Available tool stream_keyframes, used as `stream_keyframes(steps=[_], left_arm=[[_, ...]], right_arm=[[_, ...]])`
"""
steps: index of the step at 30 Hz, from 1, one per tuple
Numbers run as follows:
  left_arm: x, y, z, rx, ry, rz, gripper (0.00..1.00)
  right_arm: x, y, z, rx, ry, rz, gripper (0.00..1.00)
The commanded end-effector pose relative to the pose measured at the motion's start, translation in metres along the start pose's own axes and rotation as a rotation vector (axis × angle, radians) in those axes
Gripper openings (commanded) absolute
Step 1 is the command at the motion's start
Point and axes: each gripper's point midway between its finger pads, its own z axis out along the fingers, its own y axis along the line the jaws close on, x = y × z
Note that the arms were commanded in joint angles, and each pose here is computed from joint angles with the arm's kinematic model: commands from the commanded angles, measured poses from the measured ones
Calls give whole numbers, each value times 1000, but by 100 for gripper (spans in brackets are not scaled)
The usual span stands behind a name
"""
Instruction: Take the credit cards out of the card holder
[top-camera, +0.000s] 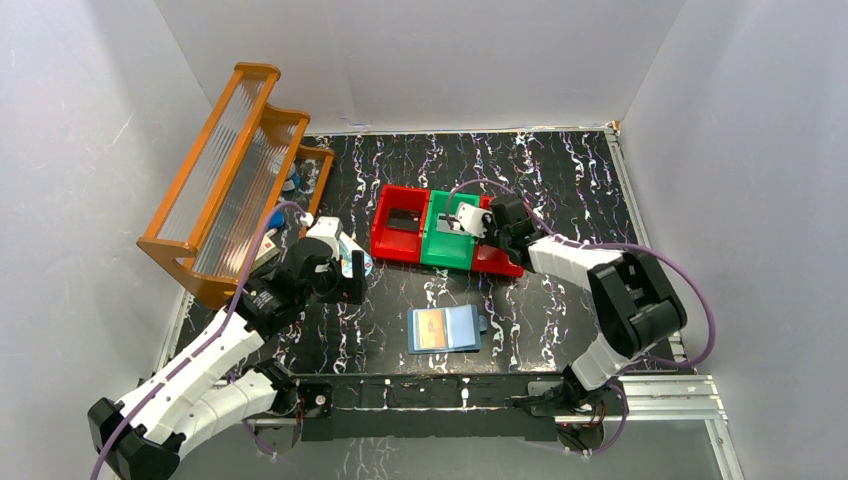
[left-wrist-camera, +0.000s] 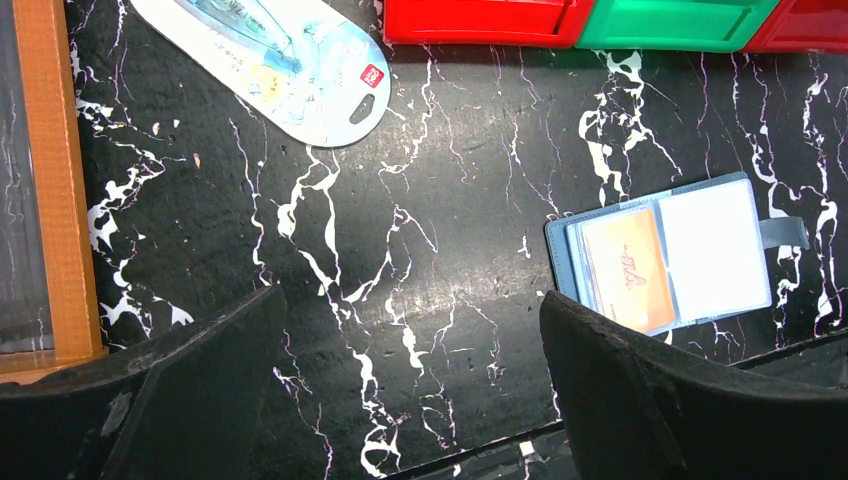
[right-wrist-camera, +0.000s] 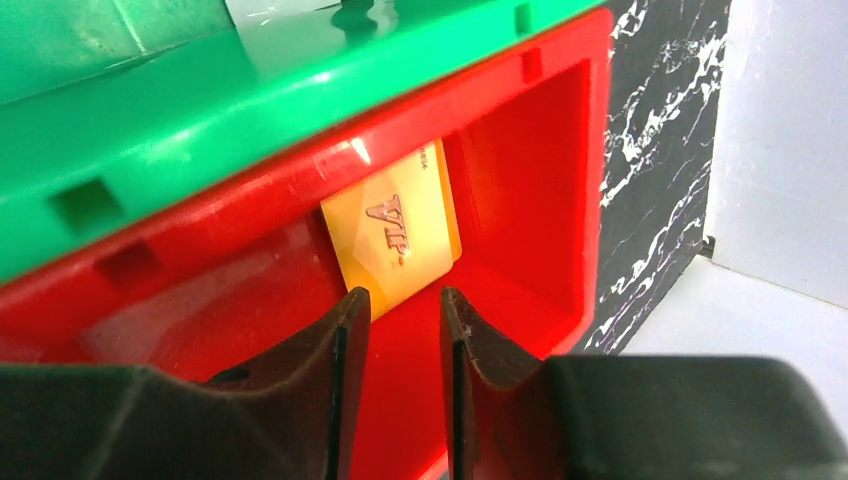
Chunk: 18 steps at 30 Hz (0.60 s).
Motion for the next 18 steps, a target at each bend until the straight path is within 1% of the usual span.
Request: stream_keyframes(steps=[1,4,6,7,10,11,12,13,14,16,18], left_arm=[[-1,5,-1,-23,-5,10,98],[-1,5,-1,-21,-5,10,98],[-2,6,-1,-26,-7,9,98],[-1,6,-1,-30,-4,9,98],[-2,7,-1,-35,-7,9,98],[-2,8,-1,-41,-9,9,98],[-2,10,-2,-48,-11,8,98],[-2,11,-2,-58,-13,4,98],[-4,13,-3,-65,-21,1,98],[-6,16,-4,-82,-32,-5,98],[-7,20,-6,-105,-43,-13,98]], right_arm=[[-29,-36,-36,77,-114,117,41],[-43,-49,-61,109,-196,196,43],[-59,-55,-82,103,-284,321,45],[-69,-57,-94,90,-340,406,46],[-104,-51,-134,-24,-532,710,60],[-113,-44,-144,-88,-575,822,62],[-119,-36,-151,-150,-590,982,60],[-121,-27,-154,-210,-579,1131,55],[-122,-16,-156,-276,-545,1237,54],[-127,10,-159,-431,-468,1381,55],[-132,41,-160,-603,-398,1465,56]])
